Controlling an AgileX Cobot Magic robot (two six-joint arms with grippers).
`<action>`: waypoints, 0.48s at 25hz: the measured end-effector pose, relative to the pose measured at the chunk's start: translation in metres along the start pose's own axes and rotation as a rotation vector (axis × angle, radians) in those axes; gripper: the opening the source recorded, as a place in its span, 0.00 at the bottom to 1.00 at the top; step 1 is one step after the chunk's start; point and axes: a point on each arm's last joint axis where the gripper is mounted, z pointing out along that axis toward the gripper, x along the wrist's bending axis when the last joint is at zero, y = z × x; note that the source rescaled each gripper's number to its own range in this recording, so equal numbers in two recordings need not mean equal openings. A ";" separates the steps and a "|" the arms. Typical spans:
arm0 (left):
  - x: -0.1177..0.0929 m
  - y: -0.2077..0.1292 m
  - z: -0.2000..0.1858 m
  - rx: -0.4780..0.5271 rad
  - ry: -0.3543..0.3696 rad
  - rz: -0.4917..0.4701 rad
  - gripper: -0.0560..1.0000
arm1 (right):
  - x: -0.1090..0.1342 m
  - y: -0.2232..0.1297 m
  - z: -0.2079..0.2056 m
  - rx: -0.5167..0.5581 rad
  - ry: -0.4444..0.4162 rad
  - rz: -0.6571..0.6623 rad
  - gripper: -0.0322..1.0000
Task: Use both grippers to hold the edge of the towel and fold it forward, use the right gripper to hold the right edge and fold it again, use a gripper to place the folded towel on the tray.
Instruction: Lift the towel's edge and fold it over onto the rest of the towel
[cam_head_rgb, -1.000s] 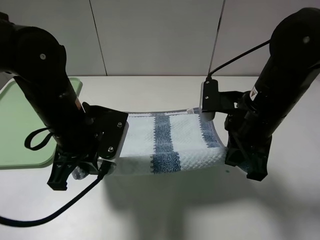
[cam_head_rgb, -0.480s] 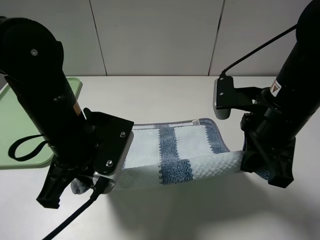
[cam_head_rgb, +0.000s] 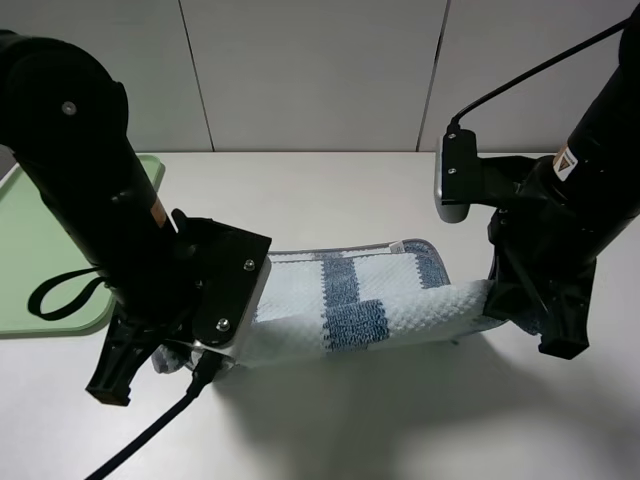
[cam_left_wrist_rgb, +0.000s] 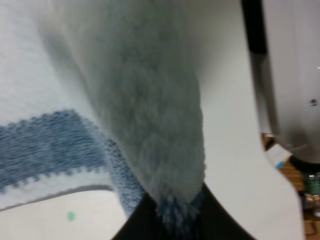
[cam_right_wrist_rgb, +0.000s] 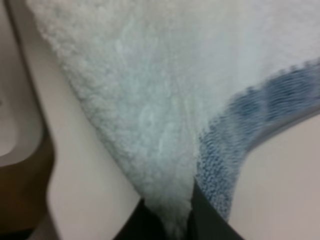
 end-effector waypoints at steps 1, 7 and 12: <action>0.001 0.000 0.000 0.001 0.016 0.002 0.05 | -0.002 0.001 0.000 -0.007 -0.019 -0.004 0.03; 0.010 -0.001 -0.001 0.008 0.113 0.009 0.05 | -0.010 0.003 -0.001 -0.029 -0.112 -0.035 0.03; 0.017 0.000 -0.001 0.003 0.185 0.017 0.05 | -0.016 0.004 -0.001 -0.041 -0.177 -0.062 0.03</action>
